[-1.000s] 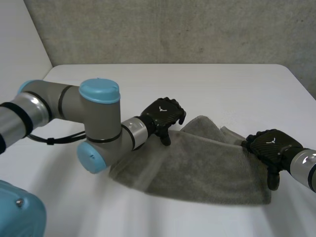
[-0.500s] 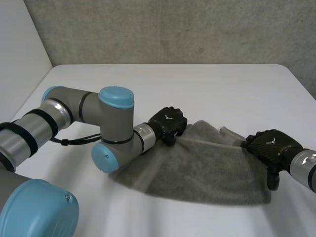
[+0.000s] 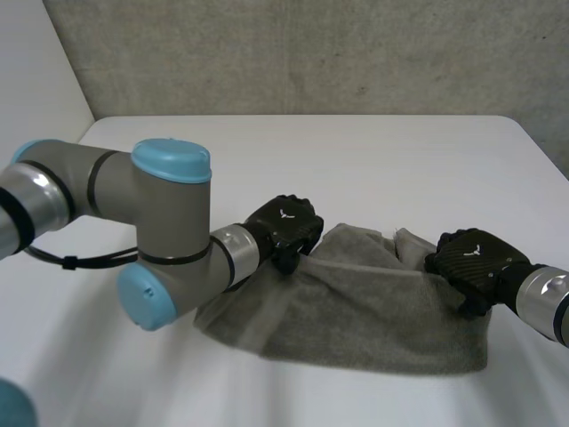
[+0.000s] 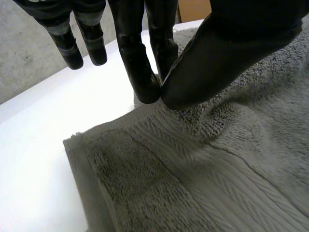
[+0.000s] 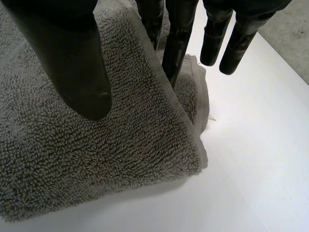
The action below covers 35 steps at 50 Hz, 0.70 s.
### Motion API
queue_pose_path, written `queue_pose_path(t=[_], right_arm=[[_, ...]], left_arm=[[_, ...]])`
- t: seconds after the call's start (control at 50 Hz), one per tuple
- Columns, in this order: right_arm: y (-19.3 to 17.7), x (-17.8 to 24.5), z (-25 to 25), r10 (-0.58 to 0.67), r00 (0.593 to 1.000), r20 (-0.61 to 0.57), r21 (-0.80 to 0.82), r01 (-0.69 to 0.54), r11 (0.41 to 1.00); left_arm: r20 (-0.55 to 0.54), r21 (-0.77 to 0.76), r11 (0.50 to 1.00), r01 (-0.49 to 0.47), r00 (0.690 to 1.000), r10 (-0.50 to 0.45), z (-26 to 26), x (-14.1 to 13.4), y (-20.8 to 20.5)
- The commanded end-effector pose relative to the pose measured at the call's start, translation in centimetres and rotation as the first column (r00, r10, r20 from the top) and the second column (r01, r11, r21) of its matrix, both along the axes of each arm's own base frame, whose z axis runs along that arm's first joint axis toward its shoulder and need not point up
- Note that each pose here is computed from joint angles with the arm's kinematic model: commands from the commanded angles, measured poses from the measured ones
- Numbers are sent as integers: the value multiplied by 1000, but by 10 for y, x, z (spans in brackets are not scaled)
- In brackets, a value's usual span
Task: Fold the towel.
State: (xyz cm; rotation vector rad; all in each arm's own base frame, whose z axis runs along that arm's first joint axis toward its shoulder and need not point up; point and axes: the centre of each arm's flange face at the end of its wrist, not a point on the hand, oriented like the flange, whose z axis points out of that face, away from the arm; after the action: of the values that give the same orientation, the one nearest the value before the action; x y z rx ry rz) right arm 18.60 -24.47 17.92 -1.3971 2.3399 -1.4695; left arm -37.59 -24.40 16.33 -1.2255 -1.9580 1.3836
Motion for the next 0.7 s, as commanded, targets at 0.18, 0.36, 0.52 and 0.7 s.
queue_pose_path(t=[0.18, 0.36, 0.52, 0.7], right_arm=[[6, 9, 18, 70, 996, 52, -61, -67, 996], [17, 17, 16, 111, 992, 53, -50, -109, 993], [15, 17, 0, 108, 993, 37, 8, -108, 994], [-11, 0, 5, 41, 998, 43, -37, -39, 999]], left_arm=[[20, -22, 997, -75, 997, 76, 43, 47, 52], [-25, -96, 989, -114, 993, 112, 44, 56, 58], [19, -94, 976, -195, 980, 198, 29, 66, 56], [36, -79, 975, -209, 976, 212, 25, 75, 62]])
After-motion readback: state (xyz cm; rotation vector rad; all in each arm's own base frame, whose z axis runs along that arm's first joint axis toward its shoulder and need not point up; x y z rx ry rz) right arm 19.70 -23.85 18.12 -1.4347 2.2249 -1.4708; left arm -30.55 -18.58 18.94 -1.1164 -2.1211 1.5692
